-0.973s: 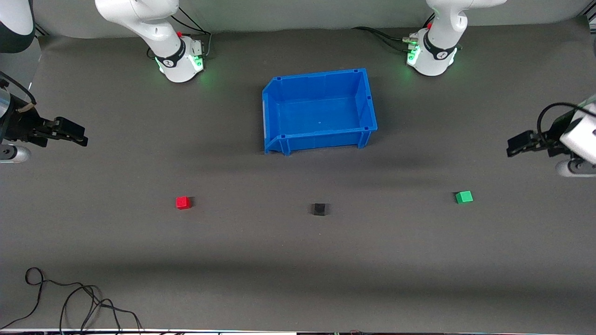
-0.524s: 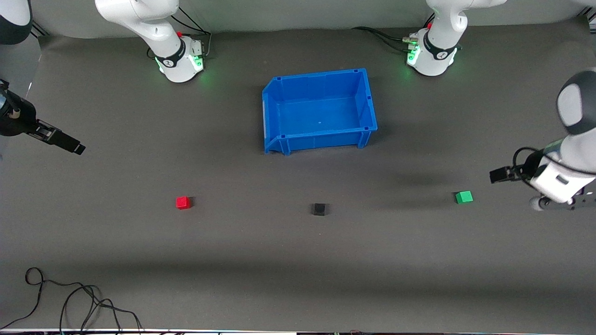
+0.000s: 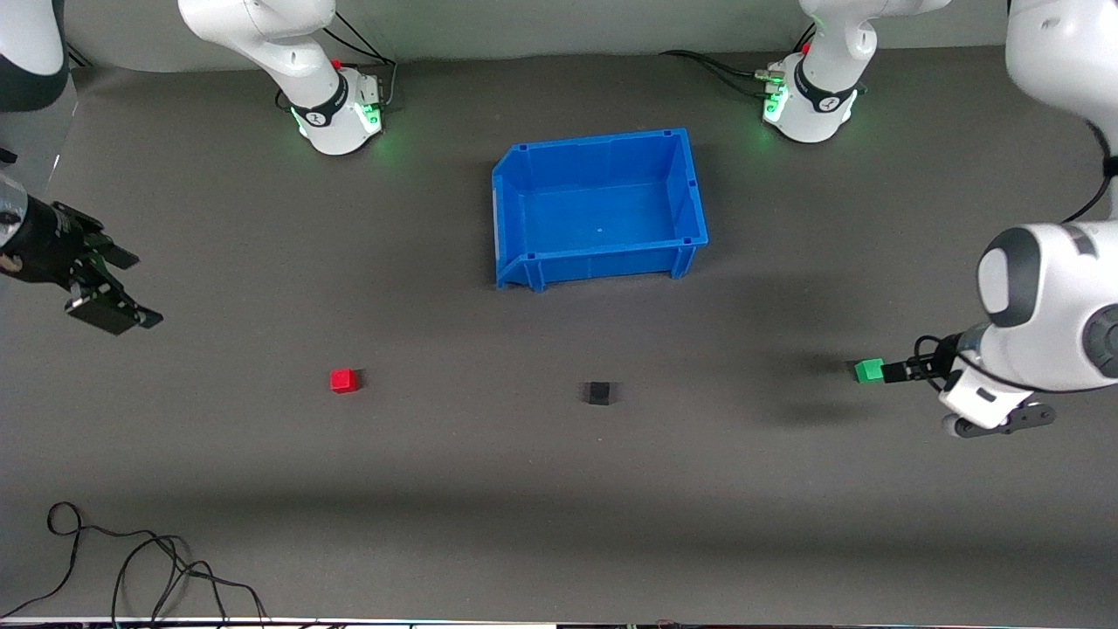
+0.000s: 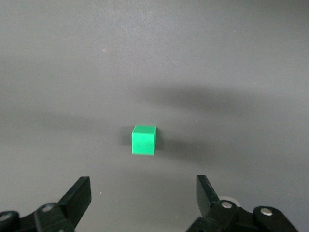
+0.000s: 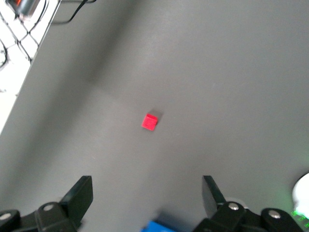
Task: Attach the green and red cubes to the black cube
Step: 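Close the left gripper on the green cube while the right gripper grasps the red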
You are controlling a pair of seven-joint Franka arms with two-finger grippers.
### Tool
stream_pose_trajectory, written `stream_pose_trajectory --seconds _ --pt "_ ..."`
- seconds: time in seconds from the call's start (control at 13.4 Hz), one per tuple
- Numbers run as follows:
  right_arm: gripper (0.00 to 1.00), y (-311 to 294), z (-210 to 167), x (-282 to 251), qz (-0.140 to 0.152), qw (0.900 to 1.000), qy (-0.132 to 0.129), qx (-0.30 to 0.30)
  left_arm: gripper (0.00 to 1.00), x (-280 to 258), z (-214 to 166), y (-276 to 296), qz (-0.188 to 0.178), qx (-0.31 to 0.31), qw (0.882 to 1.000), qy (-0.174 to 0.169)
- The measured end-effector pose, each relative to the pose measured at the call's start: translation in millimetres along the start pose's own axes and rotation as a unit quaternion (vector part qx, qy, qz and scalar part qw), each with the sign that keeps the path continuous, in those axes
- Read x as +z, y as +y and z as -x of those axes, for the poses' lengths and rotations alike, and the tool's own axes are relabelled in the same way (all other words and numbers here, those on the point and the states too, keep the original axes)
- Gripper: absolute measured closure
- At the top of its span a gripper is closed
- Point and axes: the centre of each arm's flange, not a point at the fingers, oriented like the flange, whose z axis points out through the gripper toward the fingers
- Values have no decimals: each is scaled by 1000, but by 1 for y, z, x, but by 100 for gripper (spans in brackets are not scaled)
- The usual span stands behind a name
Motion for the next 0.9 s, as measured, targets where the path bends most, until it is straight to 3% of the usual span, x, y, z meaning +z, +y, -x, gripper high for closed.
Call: stream_pose_trajectory --seconds 0.22,0.52,0.6,0.75,0.9 --pt "0 -23 -4 40 2 997 -37 69 4 58 -16 -1 2 -7 1000 3" --pt "0 -55 -18 134 12 990 -83 115 6 113 -9 -11 8 -14 1000 23" --pt "0 -58 -22 163 8 988 -90 126 6 119 -6 -14 8 -16 1000 21" --pt "0 -54 -28 220 -7 984 -92 150 18 125 -3 -15 6 -16 1000 15" --pt "0 -46 -22 275 -14 982 -89 166 19 132 -1 -16 -5 -7 1000 11"
